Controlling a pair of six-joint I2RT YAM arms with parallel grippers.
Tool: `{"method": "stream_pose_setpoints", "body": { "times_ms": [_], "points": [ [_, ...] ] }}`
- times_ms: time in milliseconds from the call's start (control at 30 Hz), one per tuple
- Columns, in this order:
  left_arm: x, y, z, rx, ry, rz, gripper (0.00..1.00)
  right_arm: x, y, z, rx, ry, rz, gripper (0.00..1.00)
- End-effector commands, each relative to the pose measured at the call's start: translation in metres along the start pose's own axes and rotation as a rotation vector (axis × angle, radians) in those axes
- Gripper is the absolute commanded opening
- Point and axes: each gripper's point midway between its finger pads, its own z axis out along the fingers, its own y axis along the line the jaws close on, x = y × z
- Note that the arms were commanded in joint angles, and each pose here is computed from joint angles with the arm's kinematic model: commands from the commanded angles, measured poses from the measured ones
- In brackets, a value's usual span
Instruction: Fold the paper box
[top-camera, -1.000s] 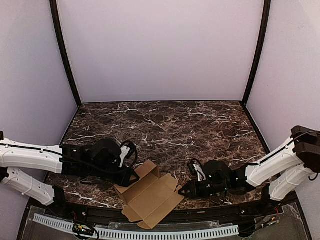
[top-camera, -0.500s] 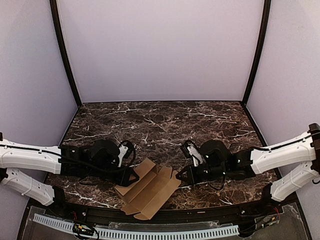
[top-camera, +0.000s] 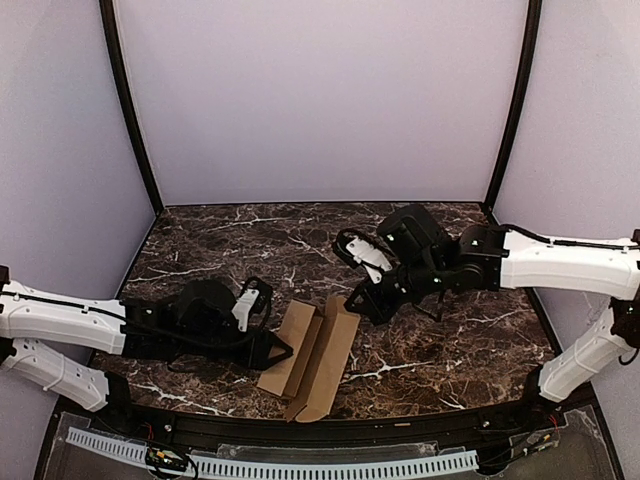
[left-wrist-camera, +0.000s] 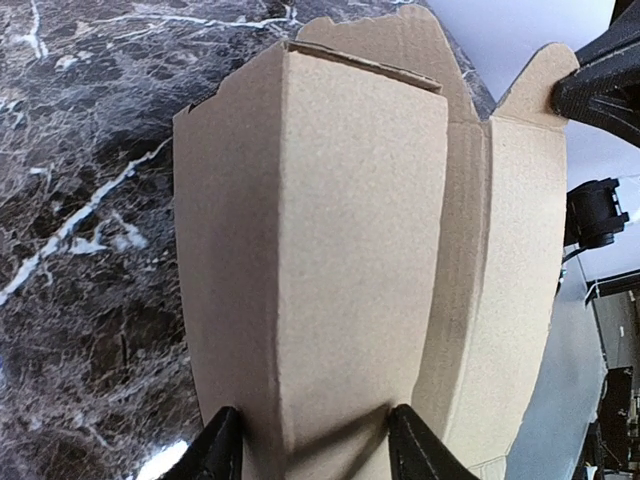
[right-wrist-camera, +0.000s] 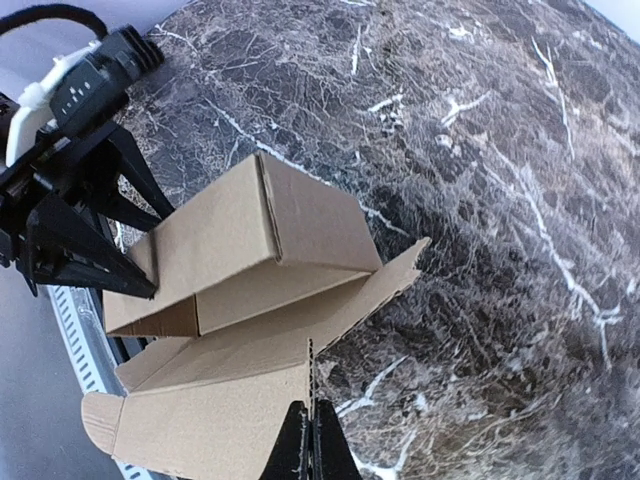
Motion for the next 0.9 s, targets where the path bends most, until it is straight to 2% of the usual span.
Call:
{"method": "stream_pose_setpoints", "body": {
  "times_ms": [0,333,533,700,867],
  "points": [
    [0.003,-0.013,0.008,0.101,-0.008,-0.025,0.48,-0.014,-0.005,-0.007,0.045,0.07,-0.147,0.0],
    [-0.012,-0.013,0.008,0.133,-0.128,-0.048,0.48,-0.066,-0.009,-0.012,0.166,0.152,-0.345,0.0],
    [-0.017,-0.009,0.015,0.156,-0.191,-0.082,0.48,-0.084,0.011,-0.002,0.176,0.159,-0.473,0.0],
    [-0.011,0.009,0.017,0.139,-0.249,-0.123,0.49,-0.095,0.027,0.01,0.182,0.165,-0.552,0.0],
    [-0.02,0.004,0.016,0.185,-0.311,-0.118,0.49,-0.112,0.033,0.013,0.244,0.169,-0.635,0.0]
  ]
}}
